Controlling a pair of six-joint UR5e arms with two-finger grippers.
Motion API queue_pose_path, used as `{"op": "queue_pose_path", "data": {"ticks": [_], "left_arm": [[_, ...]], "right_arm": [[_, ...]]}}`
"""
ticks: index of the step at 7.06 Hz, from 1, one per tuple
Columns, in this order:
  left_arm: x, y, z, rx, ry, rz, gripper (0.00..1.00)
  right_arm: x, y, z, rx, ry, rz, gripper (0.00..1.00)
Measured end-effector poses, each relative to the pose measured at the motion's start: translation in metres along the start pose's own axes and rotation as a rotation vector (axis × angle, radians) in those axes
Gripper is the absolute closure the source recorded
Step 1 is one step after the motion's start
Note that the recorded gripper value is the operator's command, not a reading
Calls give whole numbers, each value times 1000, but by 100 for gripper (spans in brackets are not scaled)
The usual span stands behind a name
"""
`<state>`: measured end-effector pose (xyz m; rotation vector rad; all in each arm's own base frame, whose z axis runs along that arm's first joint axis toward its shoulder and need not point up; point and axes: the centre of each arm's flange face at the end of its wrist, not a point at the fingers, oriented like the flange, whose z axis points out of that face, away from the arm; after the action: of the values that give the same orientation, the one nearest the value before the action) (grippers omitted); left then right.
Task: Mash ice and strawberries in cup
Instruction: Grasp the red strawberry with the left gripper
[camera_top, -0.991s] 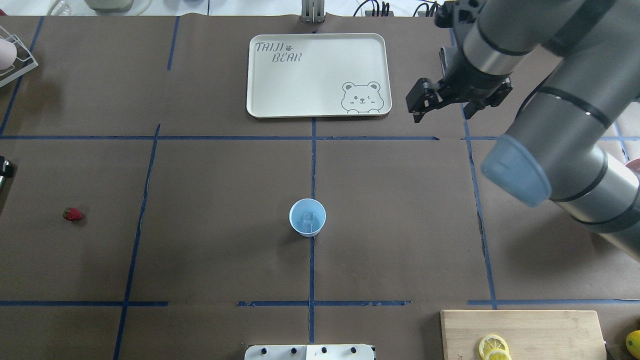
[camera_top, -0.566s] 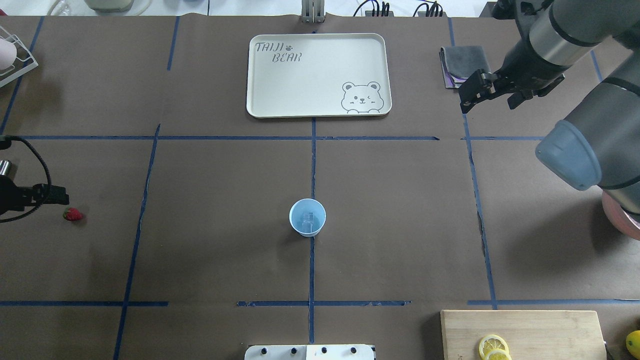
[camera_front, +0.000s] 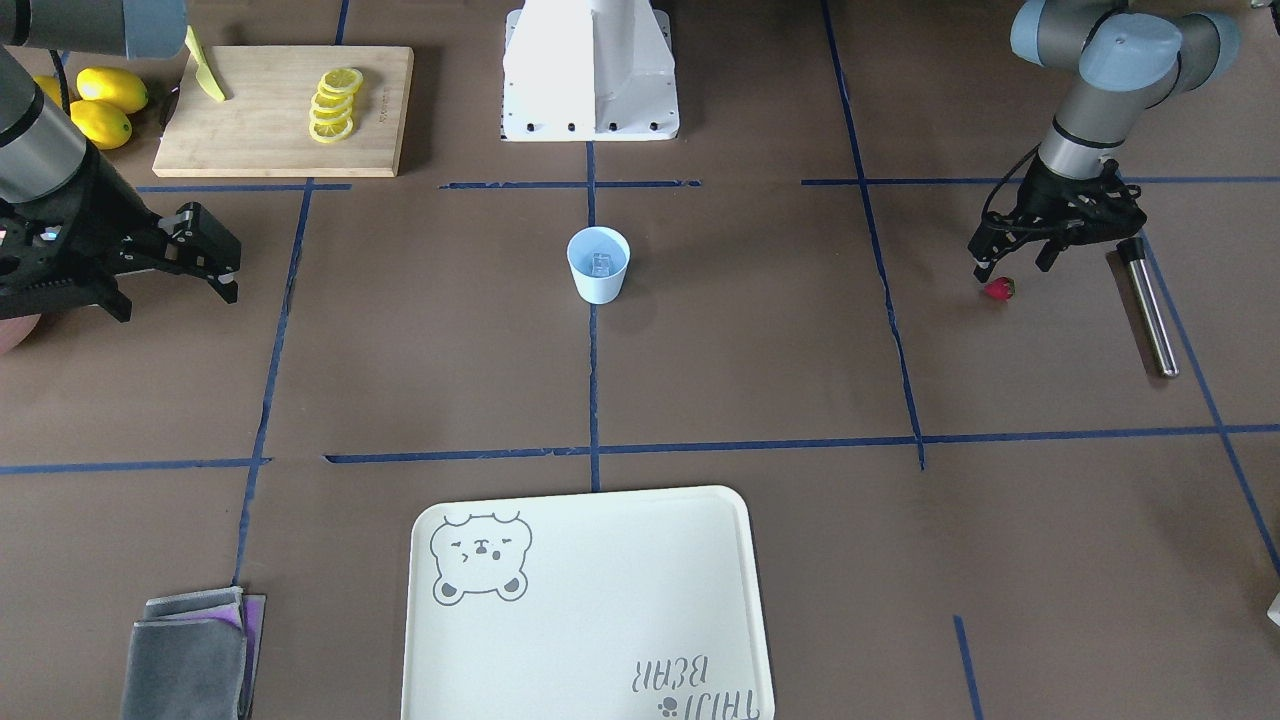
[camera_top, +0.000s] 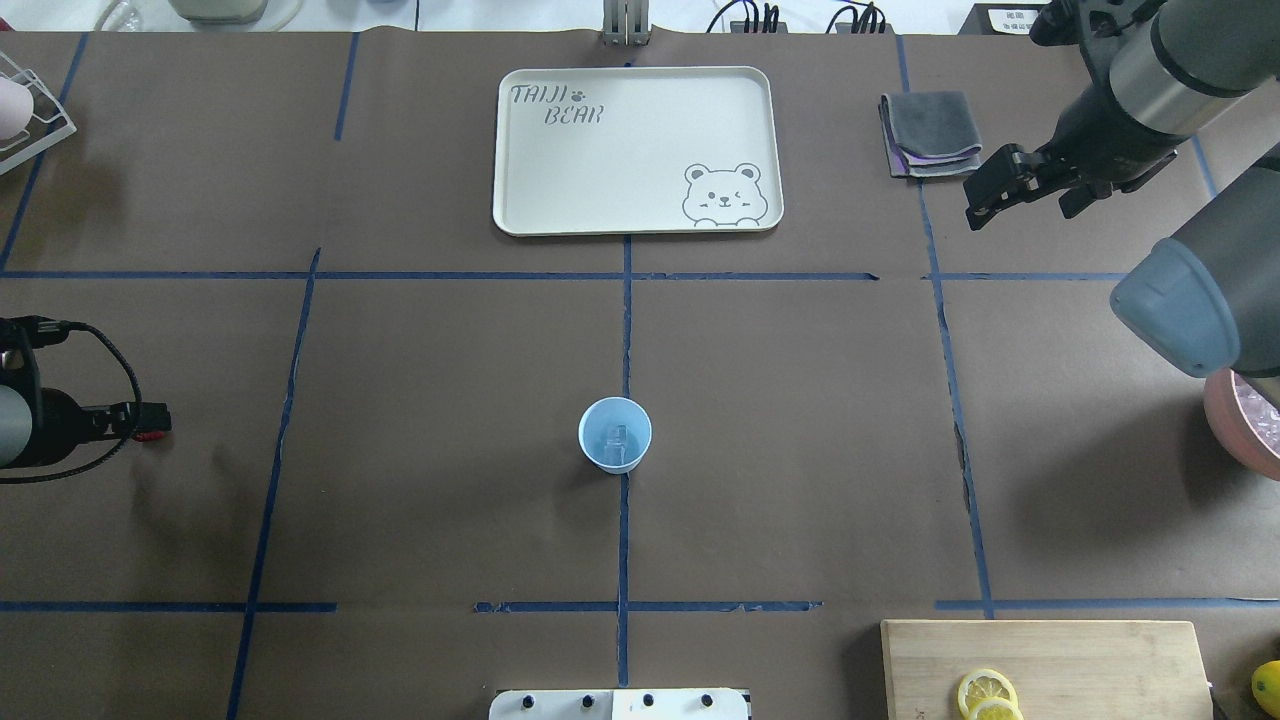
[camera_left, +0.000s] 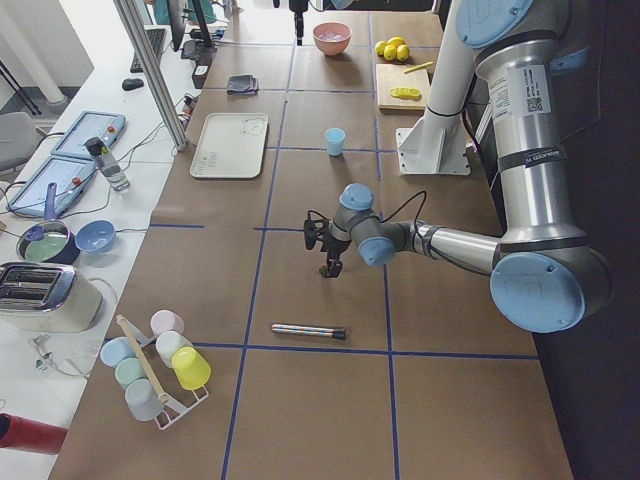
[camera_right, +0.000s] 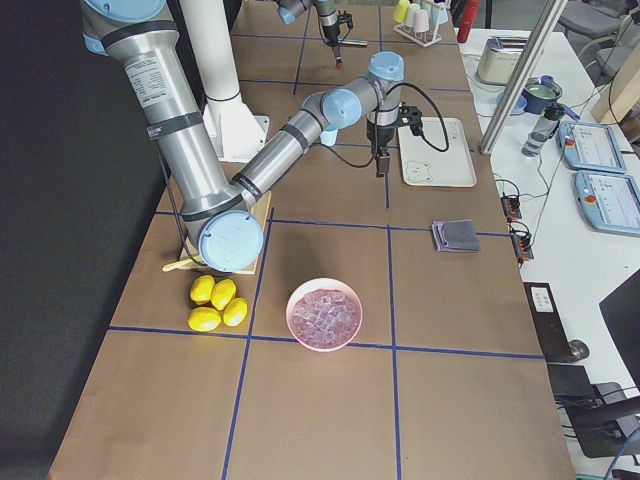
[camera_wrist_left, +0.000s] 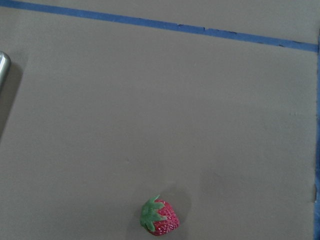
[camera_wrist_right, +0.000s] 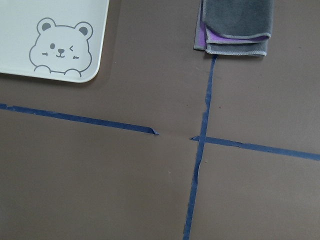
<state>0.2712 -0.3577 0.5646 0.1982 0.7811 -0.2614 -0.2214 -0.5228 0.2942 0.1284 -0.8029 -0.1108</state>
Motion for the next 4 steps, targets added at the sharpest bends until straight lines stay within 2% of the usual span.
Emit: {"op": "queue_pose_path", "data": {"ticks": [4], "left_arm": [[-2, -1, 19, -6, -13, 4, 11]], "right_arm": [[1, 0, 2, -1, 4, 2, 0]]}}
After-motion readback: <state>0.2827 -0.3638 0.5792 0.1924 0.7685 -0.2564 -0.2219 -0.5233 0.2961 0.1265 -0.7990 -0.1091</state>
